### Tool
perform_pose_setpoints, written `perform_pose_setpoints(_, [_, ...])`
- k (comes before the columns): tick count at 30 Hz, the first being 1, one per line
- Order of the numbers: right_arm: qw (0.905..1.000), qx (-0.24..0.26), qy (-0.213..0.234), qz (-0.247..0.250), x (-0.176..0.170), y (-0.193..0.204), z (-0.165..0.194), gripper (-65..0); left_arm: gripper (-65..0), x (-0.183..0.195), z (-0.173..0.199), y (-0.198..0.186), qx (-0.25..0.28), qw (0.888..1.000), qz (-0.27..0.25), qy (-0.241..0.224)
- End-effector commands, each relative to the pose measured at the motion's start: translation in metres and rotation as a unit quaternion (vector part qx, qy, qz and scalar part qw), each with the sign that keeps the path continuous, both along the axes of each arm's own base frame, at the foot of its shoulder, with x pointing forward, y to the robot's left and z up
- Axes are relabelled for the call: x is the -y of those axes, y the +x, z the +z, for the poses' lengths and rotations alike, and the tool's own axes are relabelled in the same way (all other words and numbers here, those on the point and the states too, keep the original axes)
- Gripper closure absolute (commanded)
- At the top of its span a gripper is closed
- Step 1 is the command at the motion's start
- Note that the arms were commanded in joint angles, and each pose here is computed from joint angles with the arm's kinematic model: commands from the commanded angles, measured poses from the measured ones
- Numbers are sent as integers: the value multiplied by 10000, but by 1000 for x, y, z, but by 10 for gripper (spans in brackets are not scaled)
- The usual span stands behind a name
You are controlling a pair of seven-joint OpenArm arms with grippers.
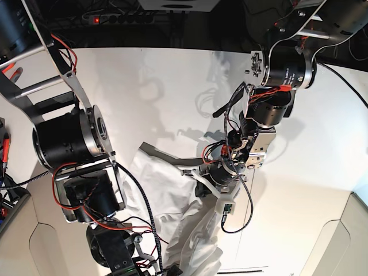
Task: Layout the t-shirt on the table in an organized manner, then fold the t-shirt properly
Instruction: 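Raise the shirt high with both grippers and shake it out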
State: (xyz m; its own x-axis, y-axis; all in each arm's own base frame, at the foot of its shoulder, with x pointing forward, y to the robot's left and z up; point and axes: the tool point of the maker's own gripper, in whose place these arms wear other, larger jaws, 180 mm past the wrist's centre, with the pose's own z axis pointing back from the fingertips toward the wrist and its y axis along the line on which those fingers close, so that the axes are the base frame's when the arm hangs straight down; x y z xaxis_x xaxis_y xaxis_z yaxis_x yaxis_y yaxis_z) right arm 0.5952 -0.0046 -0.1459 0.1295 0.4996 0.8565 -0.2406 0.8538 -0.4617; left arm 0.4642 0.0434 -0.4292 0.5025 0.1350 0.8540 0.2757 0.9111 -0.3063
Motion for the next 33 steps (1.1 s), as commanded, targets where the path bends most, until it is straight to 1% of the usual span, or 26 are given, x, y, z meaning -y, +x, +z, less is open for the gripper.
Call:
perform_pose_setpoints(1, [9987, 497, 94, 1, -2, 6, 42, 0, 0, 1, 24, 15, 269, 9994, -179, -148])
perform_pose_setpoints(3, [9985, 511, 117, -127, 4, 7, 42, 0, 0, -4, 24, 8, 125, 9979, -427, -475])
perform_pose_setpoints(5, [9982, 537, 117, -236, 11, 8, 43, 0, 0, -11, 30, -1, 19, 9930, -634, -996])
perform_pose_setpoints(7, [9977, 562, 119, -348, 19, 10, 43, 0, 0, -36, 23, -7, -272, 9918, -388, -1187])
perform_pose_setpoints(9, [9975, 568, 98, -409, 25, 10, 43, 0, 0, -49, 20, -16, -584, 9877, -306, -1417])
perform_pose_setpoints(13, [9972, 563, 46, -485, 36, 12, 42, 0, 0, -60, 20, -42, -974, 9818, -538, -1539])
perform_pose_setpoints(17, [9971, 544, 60, -533, 40, 12, 41, 0, 0, -50, 47, -73, -1048, 9722, -1130, -1765])
perform_pose_setpoints(19, [9966, 518, 115, -634, 45, 13, 41, 0, 0, -40, 70, -91, -956, 9649, -1526, -1910])
perform_pose_setpoints(21, [9949, 491, 210, -854, 54, 13, 40, 0, 0, -31, 95, -109, -780, 9573, -1926, -2008])
perform_pose_setpoints(23, [9938, 431, 286, -989, 60, 13, 38, 0, 0, -23, 121, -126, -575, 9498, -2321, -2017])
perform_pose_setpoints(26, [9926, 69, 592, -1057, 60, 11, 26, 0, 0, -14, 148, -147, -275, 9435, -2761, -1811])
perform_pose_setpoints(29, [9902, -310, 918, -1010, 53, 7, 9, 0, 0, -7, 169, -164, 6, 9393, -3056, -1558])
perform_pose_setpoints(31, [9867, -574, 1215, -917, 44, 3, -4, 0, 0, -3, 184, -173, 242, 9359, -3233, -1377])
perform_pose_setpoints(33, [9826, -791, 1554, -638, 25, -2, -15, 0, 0, -2, 203, -178, 564, 9336, -3355, -1123])
